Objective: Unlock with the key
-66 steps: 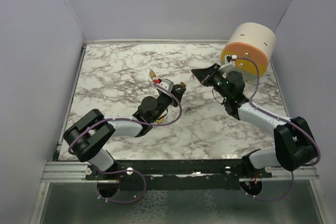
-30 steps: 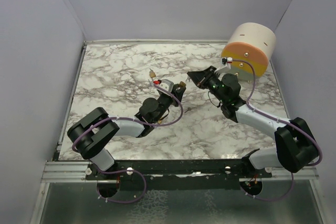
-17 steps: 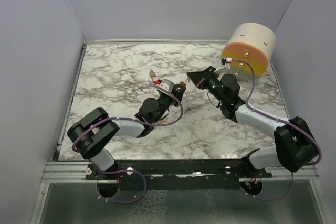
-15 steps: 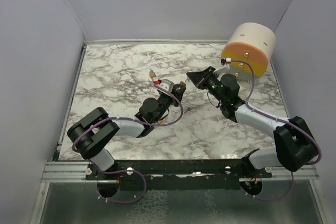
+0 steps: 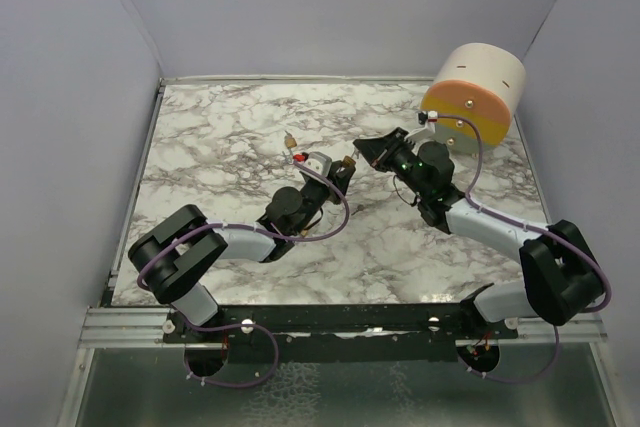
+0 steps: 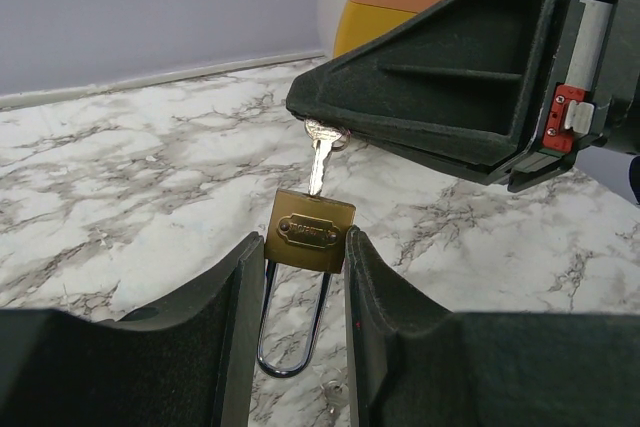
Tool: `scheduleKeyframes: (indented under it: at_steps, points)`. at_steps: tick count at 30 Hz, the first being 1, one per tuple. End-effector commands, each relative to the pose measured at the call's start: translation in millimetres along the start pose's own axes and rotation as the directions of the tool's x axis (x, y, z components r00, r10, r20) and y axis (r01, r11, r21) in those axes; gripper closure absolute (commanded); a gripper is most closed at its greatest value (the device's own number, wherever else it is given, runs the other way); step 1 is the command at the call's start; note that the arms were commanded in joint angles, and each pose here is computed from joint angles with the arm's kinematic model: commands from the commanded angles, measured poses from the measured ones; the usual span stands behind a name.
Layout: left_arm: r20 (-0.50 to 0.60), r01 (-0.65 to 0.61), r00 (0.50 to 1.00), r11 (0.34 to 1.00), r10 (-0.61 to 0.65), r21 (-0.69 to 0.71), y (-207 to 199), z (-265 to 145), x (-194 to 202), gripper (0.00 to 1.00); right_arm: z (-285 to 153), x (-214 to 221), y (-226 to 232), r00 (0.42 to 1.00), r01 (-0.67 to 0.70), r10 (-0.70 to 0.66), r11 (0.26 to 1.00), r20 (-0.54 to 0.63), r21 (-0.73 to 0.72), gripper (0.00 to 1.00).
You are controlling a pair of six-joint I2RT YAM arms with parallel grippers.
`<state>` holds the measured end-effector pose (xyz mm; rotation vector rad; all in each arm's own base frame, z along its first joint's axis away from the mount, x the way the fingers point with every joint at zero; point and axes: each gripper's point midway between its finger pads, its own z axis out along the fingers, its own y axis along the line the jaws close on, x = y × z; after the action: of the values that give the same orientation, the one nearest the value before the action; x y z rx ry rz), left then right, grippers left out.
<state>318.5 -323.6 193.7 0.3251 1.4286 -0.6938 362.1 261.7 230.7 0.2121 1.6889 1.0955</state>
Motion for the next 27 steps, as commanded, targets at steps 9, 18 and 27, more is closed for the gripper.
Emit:
scheduleKeyframes:
  at_steps: [9, 18, 27]
  points:
    - [0.083, 0.005, 0.997, 0.999, -0.008, 0.036, -11.3, 7.2, -24.4, 1.00, 3.7, 2.3, 0.4, 1.000, 0.009, -0.009, 1.000, 0.005, 0.005, 0.99]
    - [0.078, 0.005, 0.997, 0.999, -0.007, 0.033, -11.6, 10.3, -26.1, 1.00, 2.4, 5.4, -0.3, 1.000, 0.016, -0.016, 1.000, -0.001, 0.006, 0.99]
    - [0.058, 0.010, 0.998, 1.000, -0.012, 0.027, -11.8, 13.9, -24.0, 1.00, 0.9, 3.6, 1.9, 1.000, 0.026, -0.026, 1.000, 0.005, -0.003, 0.99]
